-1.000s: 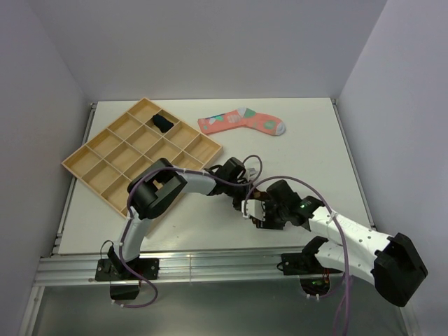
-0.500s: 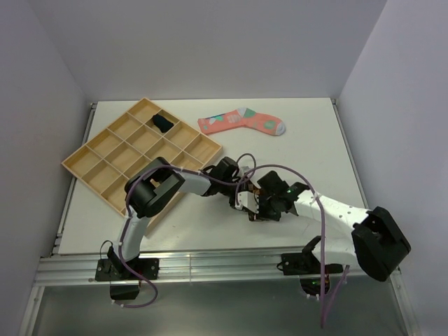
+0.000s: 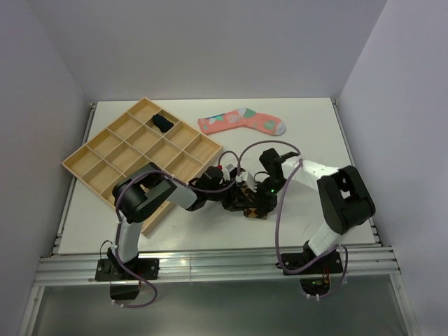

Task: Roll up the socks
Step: Roll the sock at the center of the board.

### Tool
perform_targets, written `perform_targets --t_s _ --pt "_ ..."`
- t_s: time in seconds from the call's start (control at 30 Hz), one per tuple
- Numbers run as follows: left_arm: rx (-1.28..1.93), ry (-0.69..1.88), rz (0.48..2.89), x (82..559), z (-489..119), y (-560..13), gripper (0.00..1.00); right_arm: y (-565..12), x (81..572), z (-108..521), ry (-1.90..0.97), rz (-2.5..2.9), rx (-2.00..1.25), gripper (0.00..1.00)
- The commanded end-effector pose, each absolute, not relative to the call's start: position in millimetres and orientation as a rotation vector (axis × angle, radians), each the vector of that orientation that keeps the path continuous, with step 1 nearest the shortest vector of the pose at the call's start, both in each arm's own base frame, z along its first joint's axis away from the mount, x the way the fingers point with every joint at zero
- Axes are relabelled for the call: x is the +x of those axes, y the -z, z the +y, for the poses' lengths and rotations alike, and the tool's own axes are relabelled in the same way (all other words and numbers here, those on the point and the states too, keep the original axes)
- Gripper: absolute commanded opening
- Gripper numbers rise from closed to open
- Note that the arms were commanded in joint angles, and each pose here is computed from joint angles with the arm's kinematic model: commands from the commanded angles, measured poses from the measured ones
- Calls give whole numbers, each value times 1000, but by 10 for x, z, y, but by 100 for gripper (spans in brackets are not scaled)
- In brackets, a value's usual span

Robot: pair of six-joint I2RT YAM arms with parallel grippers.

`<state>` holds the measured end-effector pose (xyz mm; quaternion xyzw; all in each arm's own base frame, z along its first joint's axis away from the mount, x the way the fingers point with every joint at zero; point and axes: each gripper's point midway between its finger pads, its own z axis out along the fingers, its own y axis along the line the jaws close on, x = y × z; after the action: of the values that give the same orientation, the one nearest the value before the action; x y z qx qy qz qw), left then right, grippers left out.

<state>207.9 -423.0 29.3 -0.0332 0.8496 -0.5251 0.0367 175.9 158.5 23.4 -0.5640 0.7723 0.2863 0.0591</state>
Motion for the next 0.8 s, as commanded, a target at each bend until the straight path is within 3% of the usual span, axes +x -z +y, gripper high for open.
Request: perform_targets --t_s 0.0,0.33,0.63,0.77 --pt "-159 1509 2425 2310 -4171 -444 31 -278 1709 1641 -1019 2386 -1672 12" --pt "-162 1342 2177 2319 -3822 -761 33 -185 1849 1602 -1178 2592 -1556 12" --pt "489 1115 1837 2166 -3907 -1092 36 -168 2025 1555 -1151 2769 -1421 12" --pt "670 1050 1820 2187 -4083 -1071 42 -138 2065 1544 -1129 2811 -1394 12"
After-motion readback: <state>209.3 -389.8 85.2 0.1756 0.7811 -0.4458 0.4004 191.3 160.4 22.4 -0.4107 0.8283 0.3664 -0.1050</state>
